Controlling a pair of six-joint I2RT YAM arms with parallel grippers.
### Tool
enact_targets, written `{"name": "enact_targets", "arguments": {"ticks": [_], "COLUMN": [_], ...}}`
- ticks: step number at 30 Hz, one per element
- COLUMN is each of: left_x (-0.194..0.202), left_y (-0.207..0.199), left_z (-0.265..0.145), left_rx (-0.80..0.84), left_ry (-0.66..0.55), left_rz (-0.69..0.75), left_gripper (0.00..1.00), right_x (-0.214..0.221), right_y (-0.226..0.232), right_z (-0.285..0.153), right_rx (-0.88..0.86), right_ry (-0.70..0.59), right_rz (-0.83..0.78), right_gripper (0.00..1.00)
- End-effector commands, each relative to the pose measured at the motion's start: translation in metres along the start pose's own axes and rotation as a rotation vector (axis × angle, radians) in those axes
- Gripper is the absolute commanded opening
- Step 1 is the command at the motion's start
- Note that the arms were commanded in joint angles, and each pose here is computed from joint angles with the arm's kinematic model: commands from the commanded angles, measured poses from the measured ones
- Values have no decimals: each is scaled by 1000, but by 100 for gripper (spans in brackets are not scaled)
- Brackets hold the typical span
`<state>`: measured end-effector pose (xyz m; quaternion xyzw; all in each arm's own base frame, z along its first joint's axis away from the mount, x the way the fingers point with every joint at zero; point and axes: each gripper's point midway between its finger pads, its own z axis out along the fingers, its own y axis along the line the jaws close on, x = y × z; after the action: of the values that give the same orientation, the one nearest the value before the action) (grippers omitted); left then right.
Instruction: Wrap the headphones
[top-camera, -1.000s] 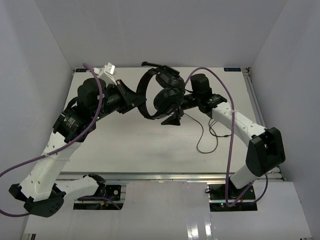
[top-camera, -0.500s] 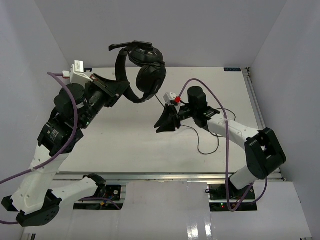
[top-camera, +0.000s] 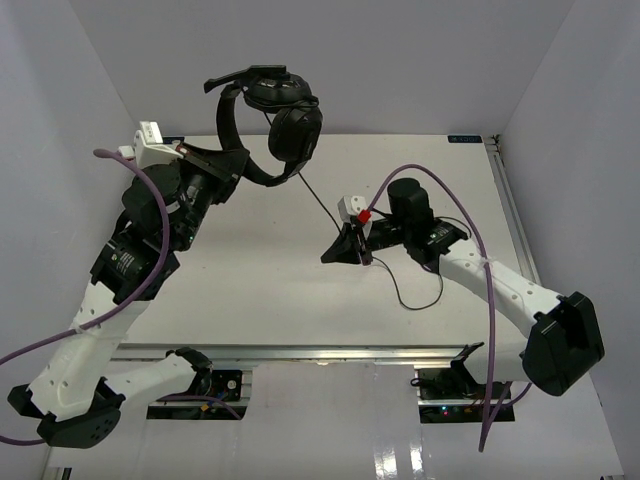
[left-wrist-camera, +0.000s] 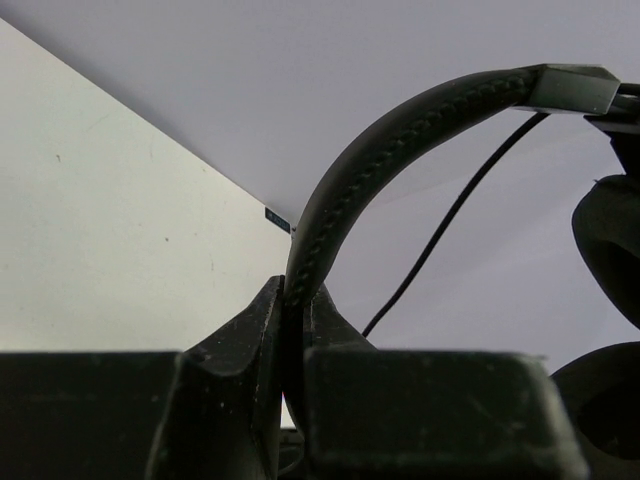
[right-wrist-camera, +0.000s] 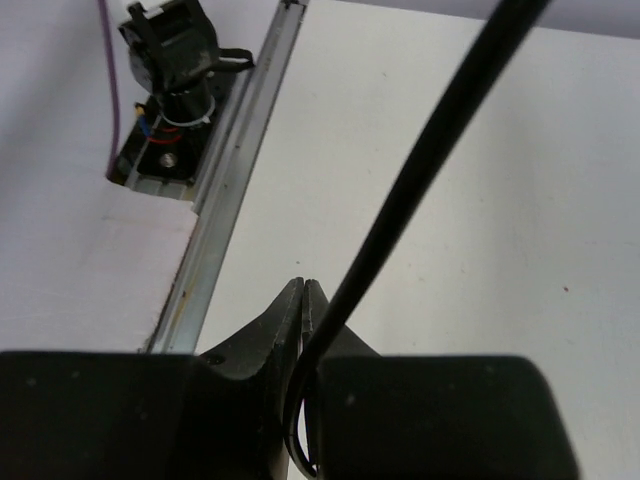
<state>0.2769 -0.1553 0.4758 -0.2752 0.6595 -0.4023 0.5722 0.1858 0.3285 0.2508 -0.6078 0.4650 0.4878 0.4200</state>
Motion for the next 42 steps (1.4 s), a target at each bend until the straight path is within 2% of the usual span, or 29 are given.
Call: {"name": "enact_targets", "arguments": {"ticks": [1, 3, 7, 9, 15, 19, 22, 28, 34, 42], "left_x": [-16, -14, -12, -5, 16, 28, 46, 92, 121, 198], "left_y": [-10, -3, 12, 18, 38, 50, 61, 85, 125, 145], "left_z": [10, 22, 55, 74, 115, 129, 141, 155, 131, 101], "left_rx": [36, 8, -54, -93, -184, -221, -236, -260, -277, -111], "left_ry": [-107, -133, -227, -241, -245, -218, -166, 12, 135, 464], "left_rz": [-61, -69, -77, -40, 103, 217, 277, 388, 455, 506], "left_gripper": [0, 0, 0, 0, 0, 0, 0, 0, 0, 0], "right_x": [26, 33, 54, 44, -42, -71, -84, -133, -167, -191], "right_y": [-9, -17, -40, -56, -68, -60, -52, -67, -83, -105], "right_z": [-21, -30, -65, -87, -126, -138, -128, -123, -123, -128], "right_rx": [133, 184, 301, 366, 549, 632, 620, 751, 866, 973], "right_ry": [192, 261, 529, 640, 745, 836, 863, 865, 813, 713], "right_rz": [-60, -78, -155, -254, -558, -757, -855, -955, -961, -915], "right_gripper": [8, 8, 8, 8, 8, 8, 8, 8, 8, 10]}}
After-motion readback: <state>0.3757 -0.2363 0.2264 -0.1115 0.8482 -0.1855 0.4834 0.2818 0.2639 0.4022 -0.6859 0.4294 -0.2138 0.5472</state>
